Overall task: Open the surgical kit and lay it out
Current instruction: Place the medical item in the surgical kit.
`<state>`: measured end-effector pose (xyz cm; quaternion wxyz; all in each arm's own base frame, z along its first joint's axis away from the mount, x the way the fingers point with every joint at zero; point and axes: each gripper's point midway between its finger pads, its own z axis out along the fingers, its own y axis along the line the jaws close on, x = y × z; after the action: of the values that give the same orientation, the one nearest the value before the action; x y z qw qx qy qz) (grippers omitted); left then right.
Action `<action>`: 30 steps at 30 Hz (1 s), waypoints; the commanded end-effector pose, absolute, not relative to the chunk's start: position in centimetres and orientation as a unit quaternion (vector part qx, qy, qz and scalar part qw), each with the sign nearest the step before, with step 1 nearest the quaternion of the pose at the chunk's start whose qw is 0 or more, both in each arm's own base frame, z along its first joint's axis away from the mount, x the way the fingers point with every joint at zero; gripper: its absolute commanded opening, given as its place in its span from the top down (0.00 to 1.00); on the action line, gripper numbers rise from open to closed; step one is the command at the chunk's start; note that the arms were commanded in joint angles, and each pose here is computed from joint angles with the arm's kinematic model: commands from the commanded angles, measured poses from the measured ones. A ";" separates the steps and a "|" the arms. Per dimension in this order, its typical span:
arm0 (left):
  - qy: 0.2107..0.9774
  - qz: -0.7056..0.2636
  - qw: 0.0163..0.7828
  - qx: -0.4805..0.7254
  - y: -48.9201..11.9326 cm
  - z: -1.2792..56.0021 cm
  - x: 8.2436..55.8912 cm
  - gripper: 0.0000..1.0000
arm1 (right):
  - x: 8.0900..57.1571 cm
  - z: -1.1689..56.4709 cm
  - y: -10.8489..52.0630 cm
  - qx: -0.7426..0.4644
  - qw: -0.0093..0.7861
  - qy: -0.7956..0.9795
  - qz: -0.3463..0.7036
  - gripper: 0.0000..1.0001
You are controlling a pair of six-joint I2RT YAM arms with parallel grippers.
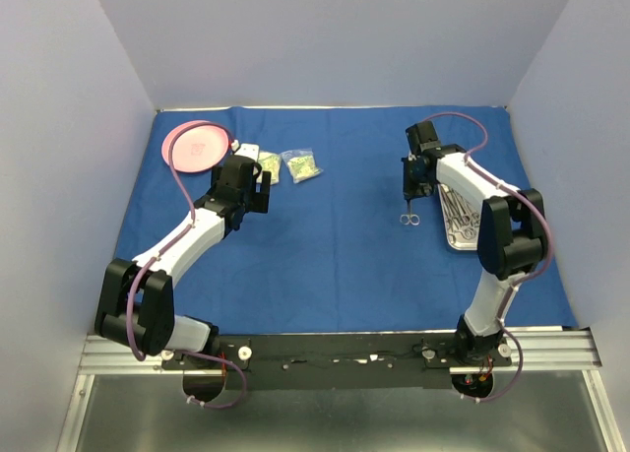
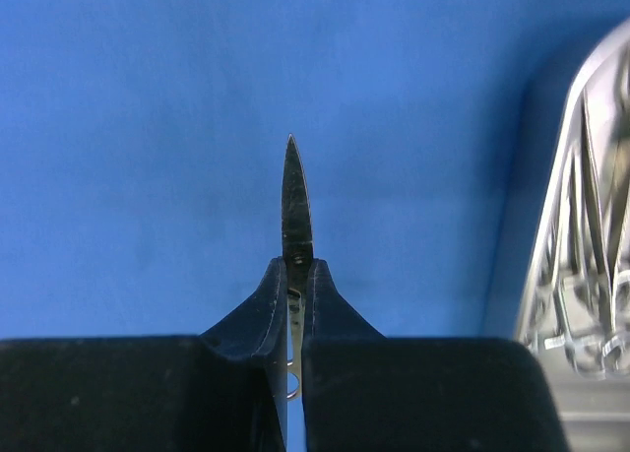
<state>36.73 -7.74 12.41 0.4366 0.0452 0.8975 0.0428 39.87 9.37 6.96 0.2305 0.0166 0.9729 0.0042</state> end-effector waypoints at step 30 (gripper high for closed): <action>0.893 0.043 0.446 0.042 -7.9 13.4 37.5 0.01 | 49.2 9.9 11.0 -0.026 0.275 0.961 -0.010 0.50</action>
<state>36.76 -7.72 11.77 0.4284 0.0468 0.9012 0.0460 49.14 11.12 3.69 0.2306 -0.0105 0.9729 -0.0139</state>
